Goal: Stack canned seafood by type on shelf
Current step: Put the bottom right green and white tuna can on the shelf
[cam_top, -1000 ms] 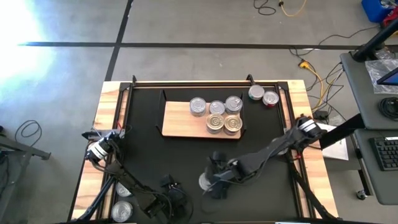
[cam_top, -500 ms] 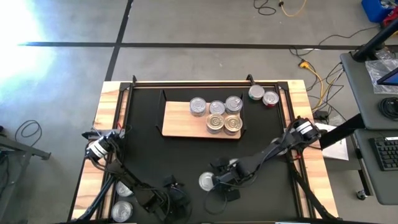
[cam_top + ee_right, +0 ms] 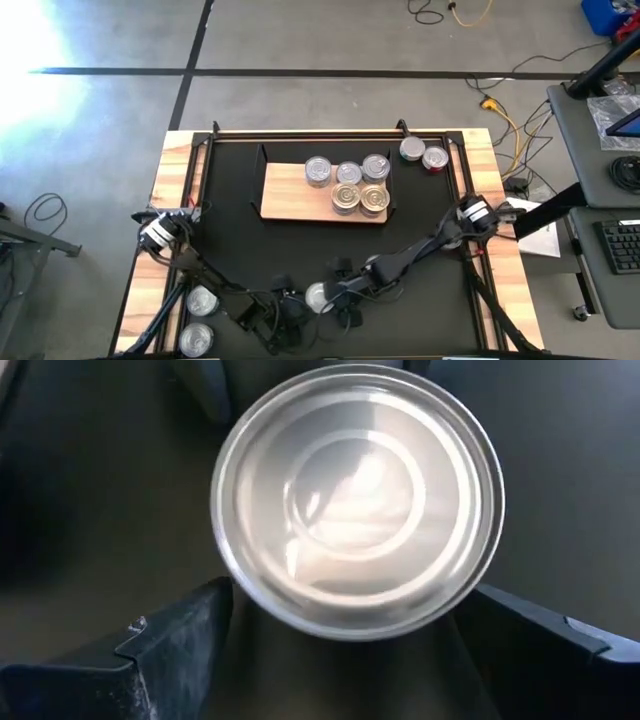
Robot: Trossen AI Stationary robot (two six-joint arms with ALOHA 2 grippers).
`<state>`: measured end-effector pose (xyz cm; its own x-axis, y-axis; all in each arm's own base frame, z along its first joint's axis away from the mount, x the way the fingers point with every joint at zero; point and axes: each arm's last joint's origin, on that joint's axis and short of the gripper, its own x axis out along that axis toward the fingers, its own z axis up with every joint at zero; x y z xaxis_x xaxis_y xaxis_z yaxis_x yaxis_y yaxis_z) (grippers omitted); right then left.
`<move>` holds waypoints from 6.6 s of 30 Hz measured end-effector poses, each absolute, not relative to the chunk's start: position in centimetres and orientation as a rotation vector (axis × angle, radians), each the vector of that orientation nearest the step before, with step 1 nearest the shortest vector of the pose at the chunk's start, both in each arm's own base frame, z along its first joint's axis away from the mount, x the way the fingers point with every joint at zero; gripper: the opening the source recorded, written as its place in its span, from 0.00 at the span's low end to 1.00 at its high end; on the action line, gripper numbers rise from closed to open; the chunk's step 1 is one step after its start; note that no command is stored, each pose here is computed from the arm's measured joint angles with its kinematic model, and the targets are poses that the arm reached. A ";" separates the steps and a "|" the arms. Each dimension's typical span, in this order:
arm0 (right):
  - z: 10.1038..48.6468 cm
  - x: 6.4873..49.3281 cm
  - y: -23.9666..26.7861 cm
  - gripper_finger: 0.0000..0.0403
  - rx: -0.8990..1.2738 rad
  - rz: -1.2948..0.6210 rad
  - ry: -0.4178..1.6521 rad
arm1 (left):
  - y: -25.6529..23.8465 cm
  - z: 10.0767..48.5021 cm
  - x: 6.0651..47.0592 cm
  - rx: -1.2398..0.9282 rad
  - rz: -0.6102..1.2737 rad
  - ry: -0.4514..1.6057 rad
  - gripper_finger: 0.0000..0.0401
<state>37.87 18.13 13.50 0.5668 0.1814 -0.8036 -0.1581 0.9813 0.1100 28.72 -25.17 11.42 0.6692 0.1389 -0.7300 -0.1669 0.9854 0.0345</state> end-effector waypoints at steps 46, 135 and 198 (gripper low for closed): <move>13.0 39.9 16.8 0.94 0.008 0.166 0.752 | -20.8 10.6 29.9 -0.136 0.122 0.820 0.78; 26.6 32.5 -15.9 0.92 0.164 -0.295 0.945 | 17.9 30.8 33.2 -0.122 0.136 0.424 0.76; 23.9 32.8 -16.6 0.92 0.198 -0.206 1.026 | 18.4 23.6 40.5 0.005 -0.070 0.577 0.00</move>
